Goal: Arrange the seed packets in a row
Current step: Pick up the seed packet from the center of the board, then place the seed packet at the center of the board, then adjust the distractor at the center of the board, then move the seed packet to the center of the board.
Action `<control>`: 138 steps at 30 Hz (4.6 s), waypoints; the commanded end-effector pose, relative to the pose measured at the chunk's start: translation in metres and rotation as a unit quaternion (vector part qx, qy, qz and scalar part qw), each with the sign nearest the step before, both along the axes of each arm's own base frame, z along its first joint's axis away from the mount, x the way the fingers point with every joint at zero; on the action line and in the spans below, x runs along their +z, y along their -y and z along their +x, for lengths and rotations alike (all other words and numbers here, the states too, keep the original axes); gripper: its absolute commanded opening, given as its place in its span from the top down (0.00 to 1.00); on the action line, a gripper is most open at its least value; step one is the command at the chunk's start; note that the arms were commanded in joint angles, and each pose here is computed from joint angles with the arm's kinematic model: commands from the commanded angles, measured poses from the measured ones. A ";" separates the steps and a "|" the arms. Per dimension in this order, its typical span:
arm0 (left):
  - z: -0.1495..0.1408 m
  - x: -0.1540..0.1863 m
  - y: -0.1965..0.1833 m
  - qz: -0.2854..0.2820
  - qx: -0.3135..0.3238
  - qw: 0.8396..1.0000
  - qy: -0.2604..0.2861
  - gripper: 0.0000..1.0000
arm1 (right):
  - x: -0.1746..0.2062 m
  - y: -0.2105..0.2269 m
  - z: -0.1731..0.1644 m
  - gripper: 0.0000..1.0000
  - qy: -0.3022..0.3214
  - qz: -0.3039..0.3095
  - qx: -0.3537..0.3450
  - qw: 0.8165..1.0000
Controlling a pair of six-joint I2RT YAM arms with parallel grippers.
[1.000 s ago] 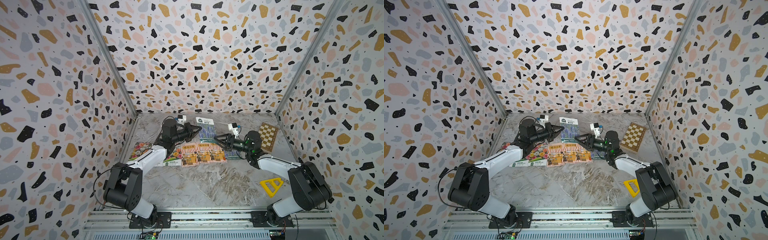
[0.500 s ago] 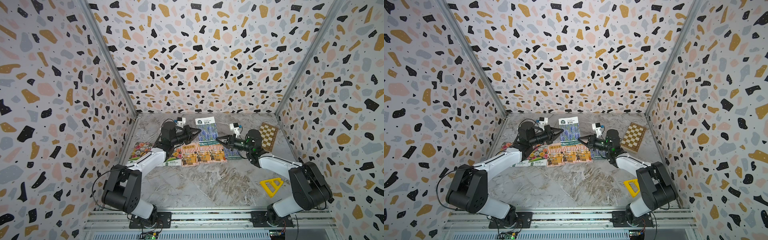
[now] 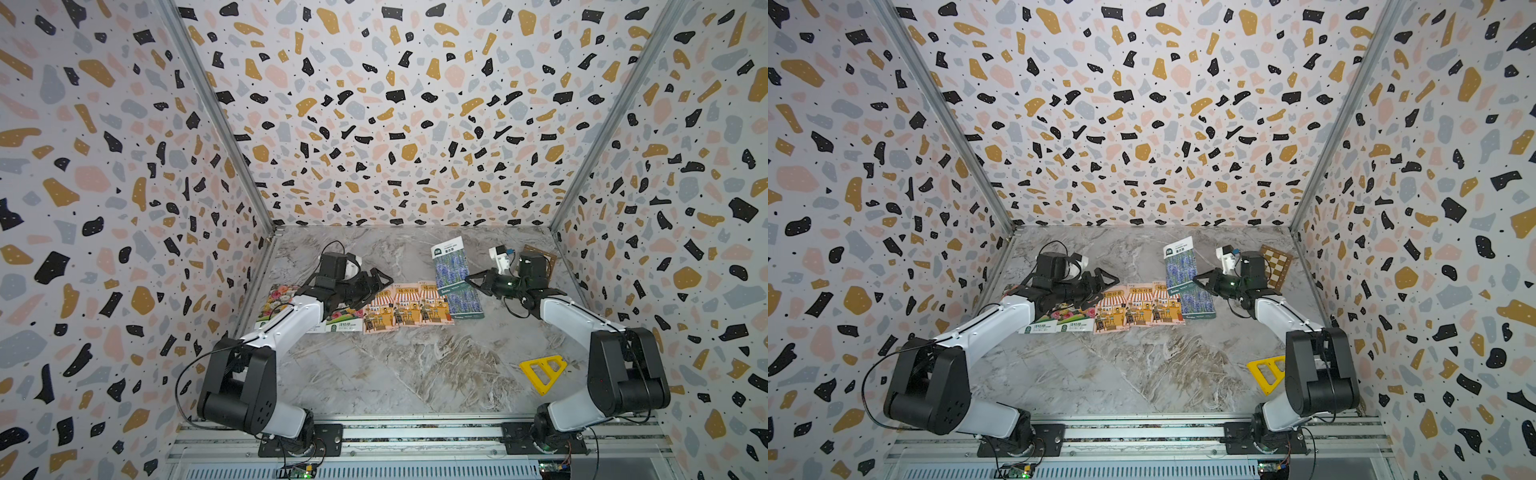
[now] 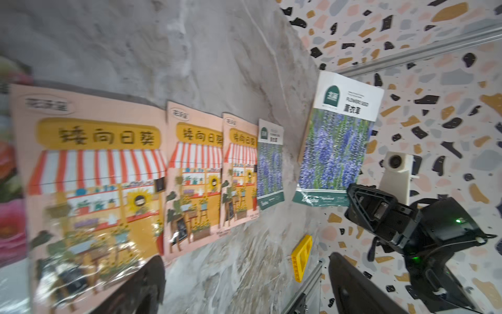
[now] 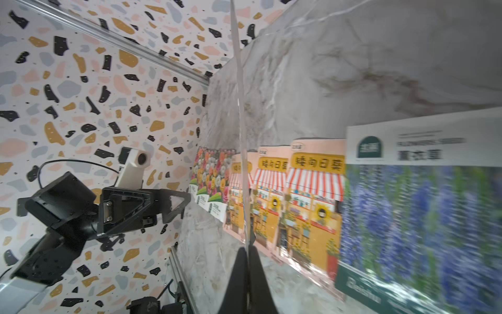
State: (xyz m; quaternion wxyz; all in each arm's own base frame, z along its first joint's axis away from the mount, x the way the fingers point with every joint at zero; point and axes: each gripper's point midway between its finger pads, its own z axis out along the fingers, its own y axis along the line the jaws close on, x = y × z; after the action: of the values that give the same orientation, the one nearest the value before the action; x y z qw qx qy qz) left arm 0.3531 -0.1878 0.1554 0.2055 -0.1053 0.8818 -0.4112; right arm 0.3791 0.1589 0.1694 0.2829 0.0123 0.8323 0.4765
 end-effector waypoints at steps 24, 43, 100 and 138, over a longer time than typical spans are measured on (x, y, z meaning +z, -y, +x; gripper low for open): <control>-0.035 0.016 -0.025 0.068 -0.080 0.994 0.017 0.04 | -0.081 0.120 0.002 1.00 -0.105 -0.082 -0.040 0.990; -0.037 0.011 -0.028 0.076 -0.074 0.994 0.012 0.04 | -0.102 0.161 -0.001 0.44 -0.147 -0.139 -0.105 0.974; -0.027 0.003 -0.071 0.169 -0.002 0.985 0.023 0.02 | -0.114 0.043 0.057 0.25 -0.046 -0.489 -0.070 0.868; -0.028 0.002 -0.072 0.168 0.000 0.986 0.020 0.02 | -0.136 0.071 0.042 0.41 -0.107 -0.455 -0.090 0.880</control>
State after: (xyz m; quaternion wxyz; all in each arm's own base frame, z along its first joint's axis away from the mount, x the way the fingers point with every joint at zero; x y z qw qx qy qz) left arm 0.3267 -0.1173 0.1616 0.2409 -0.0646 0.9325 -0.2614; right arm 0.4307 0.0894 0.0259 0.2166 0.0098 0.9762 0.0070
